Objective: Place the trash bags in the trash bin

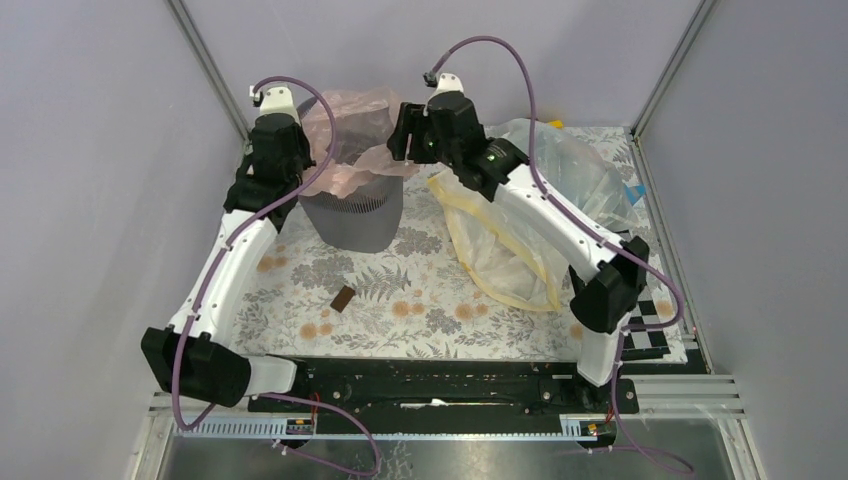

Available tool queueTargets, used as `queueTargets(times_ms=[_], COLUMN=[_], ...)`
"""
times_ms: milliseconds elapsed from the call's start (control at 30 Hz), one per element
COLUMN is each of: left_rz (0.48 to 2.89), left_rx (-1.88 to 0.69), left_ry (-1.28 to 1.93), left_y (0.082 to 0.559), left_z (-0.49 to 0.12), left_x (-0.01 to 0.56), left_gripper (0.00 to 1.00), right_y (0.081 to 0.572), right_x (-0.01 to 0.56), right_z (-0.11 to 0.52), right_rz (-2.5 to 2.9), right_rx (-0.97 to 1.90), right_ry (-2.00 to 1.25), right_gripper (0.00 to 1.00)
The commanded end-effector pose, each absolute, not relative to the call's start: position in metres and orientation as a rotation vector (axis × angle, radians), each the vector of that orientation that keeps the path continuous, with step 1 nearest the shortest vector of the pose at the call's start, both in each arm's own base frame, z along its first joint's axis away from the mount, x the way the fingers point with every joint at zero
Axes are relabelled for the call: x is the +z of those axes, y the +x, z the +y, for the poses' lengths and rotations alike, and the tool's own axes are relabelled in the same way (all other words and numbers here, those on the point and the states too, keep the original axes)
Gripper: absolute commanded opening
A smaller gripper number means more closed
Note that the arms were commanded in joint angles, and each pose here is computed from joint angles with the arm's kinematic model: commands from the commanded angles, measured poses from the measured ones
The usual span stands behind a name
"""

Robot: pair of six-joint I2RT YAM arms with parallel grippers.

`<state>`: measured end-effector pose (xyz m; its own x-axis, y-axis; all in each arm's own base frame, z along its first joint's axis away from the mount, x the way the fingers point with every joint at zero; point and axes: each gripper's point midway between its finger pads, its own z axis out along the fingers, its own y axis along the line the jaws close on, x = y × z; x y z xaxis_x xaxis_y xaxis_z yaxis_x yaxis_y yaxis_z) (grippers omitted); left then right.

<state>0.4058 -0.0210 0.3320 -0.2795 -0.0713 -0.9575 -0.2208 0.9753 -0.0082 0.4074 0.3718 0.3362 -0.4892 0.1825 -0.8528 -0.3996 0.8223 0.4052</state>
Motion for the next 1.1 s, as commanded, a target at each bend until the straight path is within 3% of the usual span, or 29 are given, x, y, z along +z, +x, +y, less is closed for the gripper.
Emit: queueTargets(times_ms=[0, 167, 367, 633, 1067], left_rz=[1.79, 1.773, 1.702, 1.646, 1.635], left_rx=[0.093, 0.08, 0.069, 0.022, -0.214], left_ry=[-0.222, -0.202, -0.199, -0.18, -0.089], left_y=[0.423, 0.438, 0.432, 0.411, 0.372], left_z=[-0.025, -0.03, -0.028, -0.03, -0.062], left_x=[0.341, 0.348, 0.38, 0.41, 0.428], left_gripper=[0.0, 0.0, 0.0, 0.0, 0.0], right_y=[0.416, 0.424, 0.425, 0.418, 0.382], right_x=[0.334, 0.318, 0.315, 0.336, 0.371], right_z=[0.381, 0.38, 0.376, 0.372, 0.299], right_rz=[2.022, 2.063, 2.069, 2.063, 2.062], right_rx=[0.765, 0.645, 0.585, 0.562, 0.321], right_ry=[0.067, 0.239, 0.295, 0.209, 0.103], right_gripper=[0.68, 0.64, 0.32, 0.0, 0.0])
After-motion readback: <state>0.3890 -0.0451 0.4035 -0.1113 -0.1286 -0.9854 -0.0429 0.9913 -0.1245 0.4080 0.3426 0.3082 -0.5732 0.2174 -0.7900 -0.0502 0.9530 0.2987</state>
